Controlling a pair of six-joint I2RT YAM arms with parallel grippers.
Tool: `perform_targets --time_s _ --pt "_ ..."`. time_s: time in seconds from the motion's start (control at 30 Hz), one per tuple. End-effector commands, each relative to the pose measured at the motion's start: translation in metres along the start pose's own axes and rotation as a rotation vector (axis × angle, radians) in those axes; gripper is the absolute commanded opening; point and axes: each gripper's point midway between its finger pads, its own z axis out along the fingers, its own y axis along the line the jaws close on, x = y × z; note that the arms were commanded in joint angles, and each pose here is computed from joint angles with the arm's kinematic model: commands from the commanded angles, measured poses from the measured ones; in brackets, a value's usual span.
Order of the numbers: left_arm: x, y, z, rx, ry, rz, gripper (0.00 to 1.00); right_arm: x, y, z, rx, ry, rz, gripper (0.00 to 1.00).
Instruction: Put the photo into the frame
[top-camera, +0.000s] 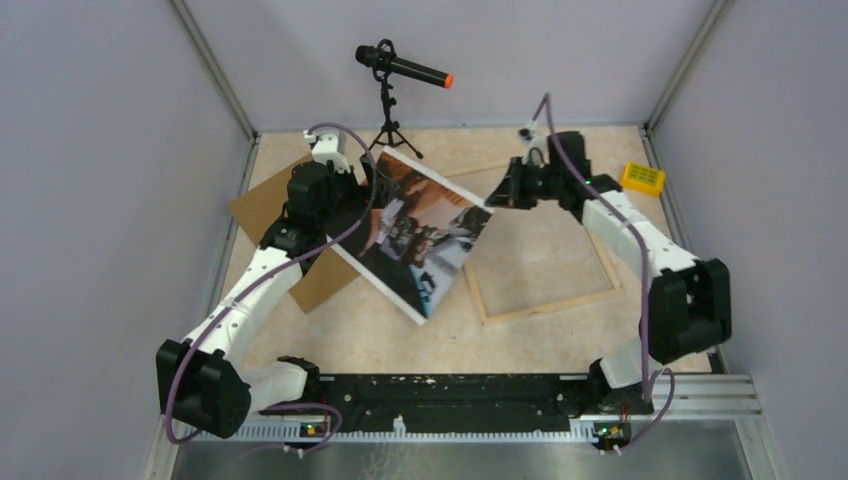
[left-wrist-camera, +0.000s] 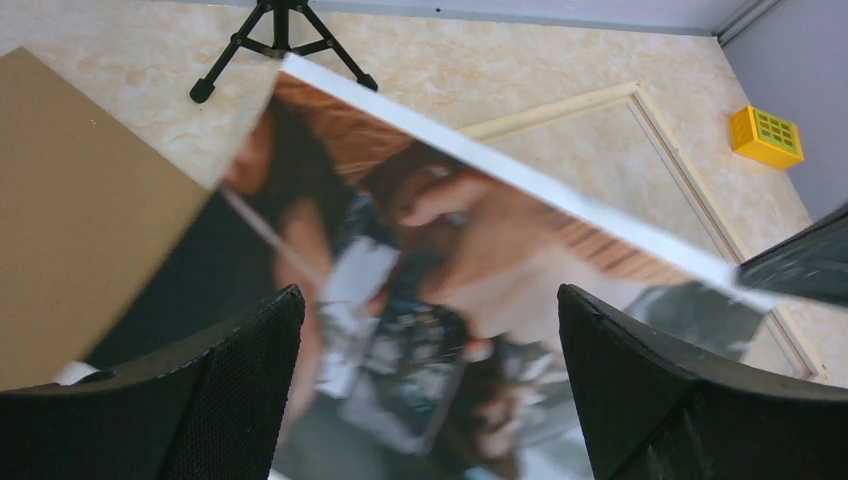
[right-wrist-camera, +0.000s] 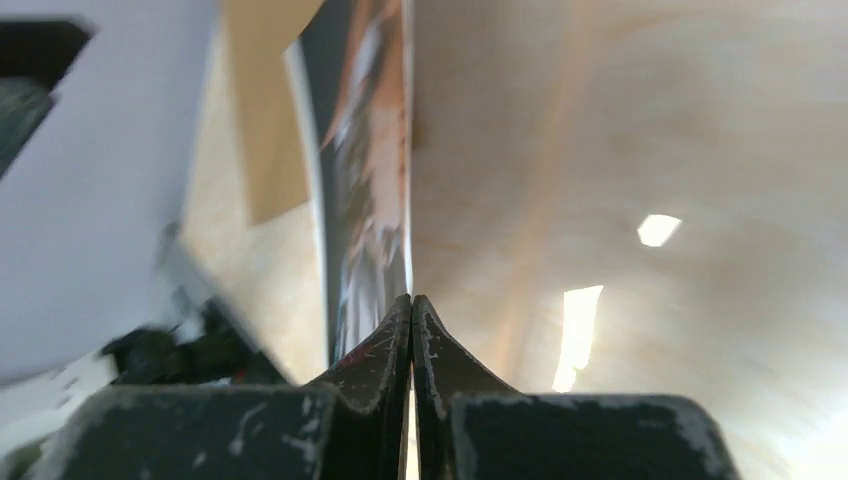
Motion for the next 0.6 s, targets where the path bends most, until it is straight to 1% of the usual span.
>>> perform_targets --time_s 0.0,0.1,0.2,0.27,0.33,0.5,0.57 --pt "-0.032 -0.013 -0.01 0.023 -0.065 -0.007 0.99 0.011 -0.067 -0.111 0.538 0.065 -0.182 0.0" --pt "-0.029 -0.017 -0.008 0.033 -0.05 0.001 0.99 -0.01 -0.064 -0.174 0.741 -0.02 -0.314 0.0" --pt "-0.028 -0.016 -0.007 0.017 -0.043 -0.001 0.99 -0.045 -0.04 -0.229 0.863 -0.184 -0.484 0.0" --pt "-0.028 -0.019 -0.007 0.026 -0.041 -0.002 0.99 -0.067 -0.021 -0.251 0.888 -0.283 -0.574 0.0" --pt "-0.025 -0.024 -0.007 0.039 -0.041 0.007 0.99 -0.088 -0.005 -0.266 0.906 -0.358 -0.625 0.0" --pt "-0.026 -0.025 -0.009 0.043 -0.047 0.011 0.99 -0.131 0.02 -0.307 1.027 -0.466 -0.754 0.0" --pt "-0.026 -0.025 -0.009 0.04 -0.05 0.014 0.99 -0.142 0.037 -0.311 1.006 -0.487 -0.824 0.0"
